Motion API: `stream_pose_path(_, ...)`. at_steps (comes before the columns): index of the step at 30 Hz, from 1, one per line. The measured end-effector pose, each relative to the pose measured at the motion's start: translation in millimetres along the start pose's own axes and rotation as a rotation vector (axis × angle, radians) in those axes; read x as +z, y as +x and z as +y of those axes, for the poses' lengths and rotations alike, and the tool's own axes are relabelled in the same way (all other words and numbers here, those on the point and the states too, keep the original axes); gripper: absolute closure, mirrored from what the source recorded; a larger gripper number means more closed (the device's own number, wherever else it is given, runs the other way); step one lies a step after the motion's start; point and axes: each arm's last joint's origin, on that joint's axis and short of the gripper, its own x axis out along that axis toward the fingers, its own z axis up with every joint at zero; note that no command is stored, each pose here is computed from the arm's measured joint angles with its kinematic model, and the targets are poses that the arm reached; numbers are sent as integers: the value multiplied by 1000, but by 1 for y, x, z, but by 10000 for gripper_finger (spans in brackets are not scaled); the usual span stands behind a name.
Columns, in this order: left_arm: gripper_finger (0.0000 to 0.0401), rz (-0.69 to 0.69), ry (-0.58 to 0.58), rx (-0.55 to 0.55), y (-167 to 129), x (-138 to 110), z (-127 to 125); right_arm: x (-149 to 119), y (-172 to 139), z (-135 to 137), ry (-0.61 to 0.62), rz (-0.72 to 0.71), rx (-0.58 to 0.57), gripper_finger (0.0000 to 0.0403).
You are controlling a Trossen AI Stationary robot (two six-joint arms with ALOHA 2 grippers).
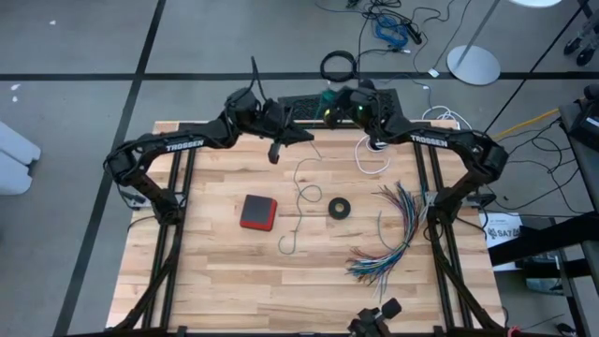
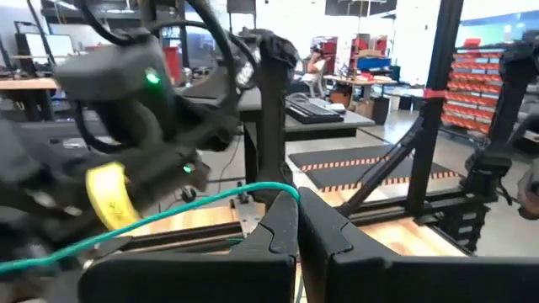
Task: Coiling cords
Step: Coil the green wire cable on the spool
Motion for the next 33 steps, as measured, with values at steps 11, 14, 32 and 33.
stream_pose_path(11,401,79,87,114,12,-8,-9,5,3,-1,92,-76,57,403)
stream_pose_path(14,401,85,127,168,14,-9,-9,6,2,1,94,-84,61,403)
stream_pose_path(32,401,273,47,258,4,-48,22,3,12,18,102,-140,142,403)
stream_pose_path(33,401,274,43,259,1,-48,24,4,11,18,106,-154,153,403)
